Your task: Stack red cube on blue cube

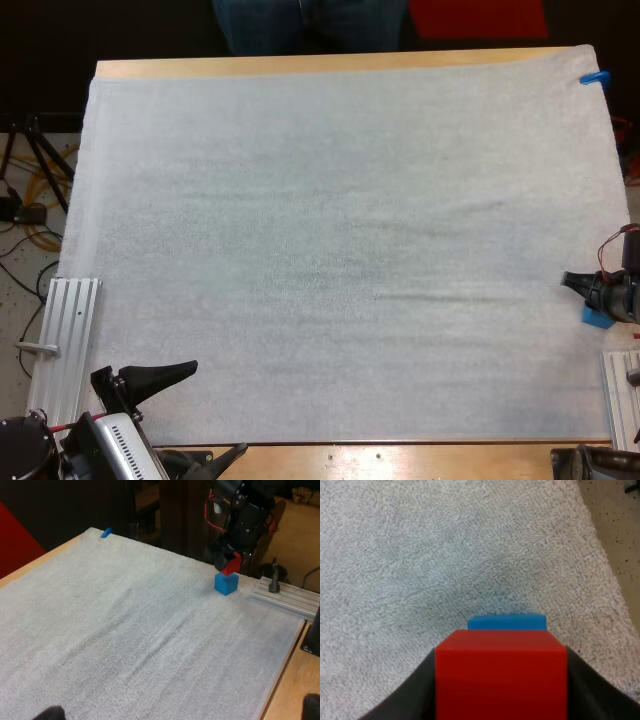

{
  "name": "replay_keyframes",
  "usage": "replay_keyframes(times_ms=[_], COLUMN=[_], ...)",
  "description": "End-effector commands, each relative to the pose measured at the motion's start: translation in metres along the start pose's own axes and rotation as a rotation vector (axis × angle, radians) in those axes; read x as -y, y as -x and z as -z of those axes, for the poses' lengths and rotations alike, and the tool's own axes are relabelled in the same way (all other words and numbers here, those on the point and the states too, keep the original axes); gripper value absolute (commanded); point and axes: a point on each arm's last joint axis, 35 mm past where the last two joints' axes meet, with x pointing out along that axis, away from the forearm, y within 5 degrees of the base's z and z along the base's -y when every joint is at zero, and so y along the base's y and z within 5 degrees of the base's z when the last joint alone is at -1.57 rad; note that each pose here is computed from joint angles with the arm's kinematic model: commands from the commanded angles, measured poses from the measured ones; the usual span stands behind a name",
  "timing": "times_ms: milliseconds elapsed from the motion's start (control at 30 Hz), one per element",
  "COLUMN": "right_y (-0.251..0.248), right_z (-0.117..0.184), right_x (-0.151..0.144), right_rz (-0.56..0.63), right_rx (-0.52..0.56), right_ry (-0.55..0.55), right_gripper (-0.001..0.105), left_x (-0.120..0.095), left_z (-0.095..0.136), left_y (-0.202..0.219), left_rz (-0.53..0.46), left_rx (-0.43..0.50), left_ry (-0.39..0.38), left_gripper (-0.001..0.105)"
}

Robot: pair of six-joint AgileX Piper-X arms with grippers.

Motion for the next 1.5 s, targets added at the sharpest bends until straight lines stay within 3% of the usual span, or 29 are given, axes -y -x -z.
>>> replay_keyframes(times_ms=[0,200,633,733,800,900,967,1233,1467], right_y=[-0.002,-0.009,-0.009,-0.009,-0.009,-0.009,-0.009,-0.006,0.026], right_z=[-0.001,0.000,-0.001,-0.001,-0.002,-0.002,-0.002,-0.006,-0.017], right_x=[0.001,0.000,0.001,0.001,0.001,0.001,0.001,0.002,0.006], right_rz=[0.004,0.018,0.039,0.035,0.035,0.035,0.037,0.039,0.020], right_rx=[0.003,-0.045,-0.038,-0.036,-0.031,-0.031,-0.027,-0.002,0.066], right_ry=[-0.011,-0.023,-0.025,-0.026,-0.026,-0.026,-0.027,-0.031,-0.020], right_gripper=[0.005,0.005,0.005,0.015,0.034,0.052,0.056,0.058,0.058], left_x=[0.000,0.000,0.000,0.000,0.000,0.000,0.000,0.000,0.000], left_z=[-0.002,-0.002,-0.002,-0.002,-0.002,-0.002,-0.002,-0.002,-0.002], left_y=[0.000,0.000,0.000,0.000,0.000,0.000,0.000,0.000,0.000], left_rz=[0.011,0.011,0.011,0.011,0.011,0.011,0.011,0.011,0.003], left_rx=[0.007,0.007,0.007,0.007,0.007,0.007,0.007,0.007,0.006], left_ry=[-0.009,-0.009,-0.009,-0.009,-0.009,-0.009,-0.009,-0.009,-0.009], left_gripper=[0.087,0.087,0.087,0.087,0.087,0.087,0.087,0.087,0.087])
